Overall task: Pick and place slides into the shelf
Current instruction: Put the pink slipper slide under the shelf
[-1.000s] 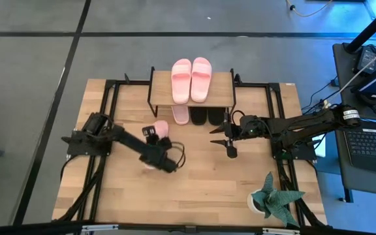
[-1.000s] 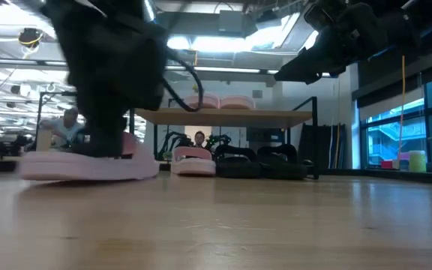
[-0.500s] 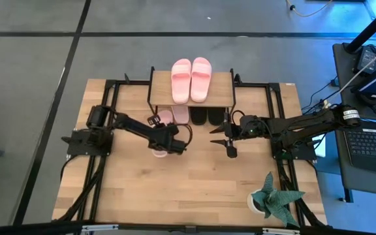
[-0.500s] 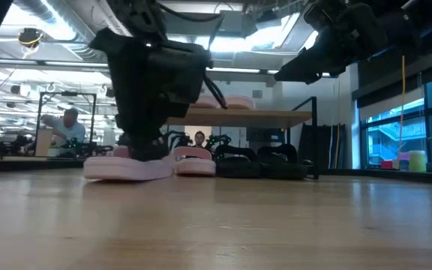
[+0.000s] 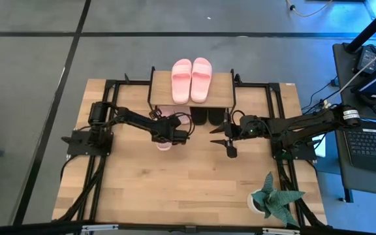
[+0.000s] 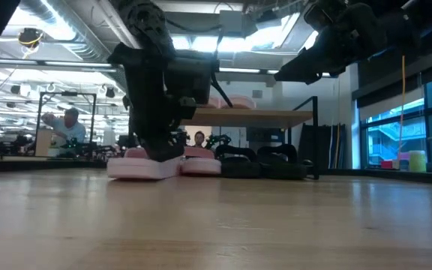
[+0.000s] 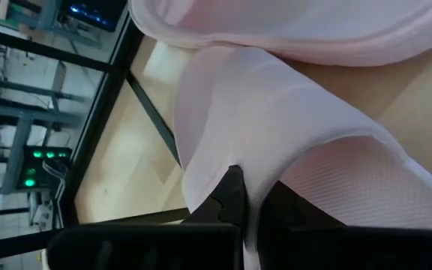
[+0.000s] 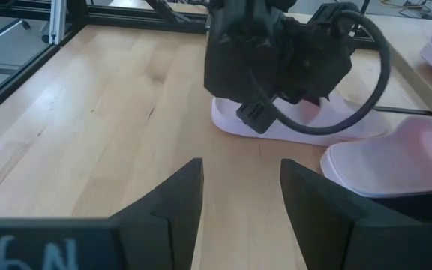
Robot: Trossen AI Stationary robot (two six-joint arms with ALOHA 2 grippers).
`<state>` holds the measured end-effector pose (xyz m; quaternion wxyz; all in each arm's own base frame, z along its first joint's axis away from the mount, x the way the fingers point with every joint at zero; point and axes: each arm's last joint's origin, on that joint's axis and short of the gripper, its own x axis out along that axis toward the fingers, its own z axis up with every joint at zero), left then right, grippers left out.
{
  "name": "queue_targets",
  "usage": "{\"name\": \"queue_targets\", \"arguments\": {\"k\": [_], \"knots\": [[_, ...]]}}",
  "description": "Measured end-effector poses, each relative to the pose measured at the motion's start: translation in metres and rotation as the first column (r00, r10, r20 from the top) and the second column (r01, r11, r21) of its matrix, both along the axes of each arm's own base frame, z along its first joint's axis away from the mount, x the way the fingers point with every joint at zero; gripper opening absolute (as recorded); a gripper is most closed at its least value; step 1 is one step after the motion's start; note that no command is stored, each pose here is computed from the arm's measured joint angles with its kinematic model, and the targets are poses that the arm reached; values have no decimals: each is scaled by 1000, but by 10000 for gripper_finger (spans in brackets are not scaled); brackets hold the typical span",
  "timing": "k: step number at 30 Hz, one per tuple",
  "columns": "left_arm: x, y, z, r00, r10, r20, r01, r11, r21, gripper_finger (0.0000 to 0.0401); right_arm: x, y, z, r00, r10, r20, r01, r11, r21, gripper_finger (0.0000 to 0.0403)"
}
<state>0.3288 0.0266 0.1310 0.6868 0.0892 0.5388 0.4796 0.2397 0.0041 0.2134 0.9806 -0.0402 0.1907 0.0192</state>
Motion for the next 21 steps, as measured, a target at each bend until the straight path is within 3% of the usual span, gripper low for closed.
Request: {"name": "queue_targets", "arguments": {"k": [9, 21], "knots": [[0, 18, 0, 999, 33, 1, -33, 999, -19, 9, 0, 0, 0, 1000, -3, 0, 3, 1000, 8, 180], [1, 13, 0, 1000, 1, -12, -2, 1000, -7, 33, 0, 0, 0, 1000, -8, -1, 8, 1000, 19, 180]]}}
